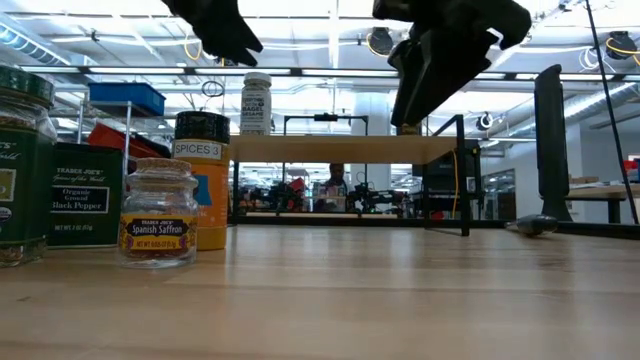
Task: Shelf spices
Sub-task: Remove the white seasoning bottle from the shelf
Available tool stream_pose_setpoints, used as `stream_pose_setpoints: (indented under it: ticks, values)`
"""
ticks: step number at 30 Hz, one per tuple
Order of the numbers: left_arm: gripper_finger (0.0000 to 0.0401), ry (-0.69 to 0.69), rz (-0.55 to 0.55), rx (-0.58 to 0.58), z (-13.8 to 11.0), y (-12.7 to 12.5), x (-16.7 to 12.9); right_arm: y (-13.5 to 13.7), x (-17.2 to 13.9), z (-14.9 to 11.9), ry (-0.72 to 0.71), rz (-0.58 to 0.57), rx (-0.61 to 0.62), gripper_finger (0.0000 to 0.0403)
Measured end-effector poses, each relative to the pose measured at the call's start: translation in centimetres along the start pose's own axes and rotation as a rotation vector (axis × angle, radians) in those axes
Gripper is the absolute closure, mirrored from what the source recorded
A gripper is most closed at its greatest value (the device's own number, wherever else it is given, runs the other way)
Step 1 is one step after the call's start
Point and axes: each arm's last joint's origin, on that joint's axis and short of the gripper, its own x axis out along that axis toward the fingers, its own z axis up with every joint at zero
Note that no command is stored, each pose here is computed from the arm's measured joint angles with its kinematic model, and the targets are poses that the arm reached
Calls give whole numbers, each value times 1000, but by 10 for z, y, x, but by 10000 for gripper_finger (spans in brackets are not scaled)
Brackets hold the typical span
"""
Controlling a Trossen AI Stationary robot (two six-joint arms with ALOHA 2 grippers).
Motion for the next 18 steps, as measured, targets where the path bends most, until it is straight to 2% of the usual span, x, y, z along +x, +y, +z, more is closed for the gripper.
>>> stream_pose_setpoints:
  ticks: [7, 18]
  values:
    - [37, 66, 36, -12, -7, 14, 20, 1, 0, 3, -24, 40, 3, 186]
    - [37, 126, 16, 15, -13, 16, 43, 2, 0, 3, -25, 47, 2, 186]
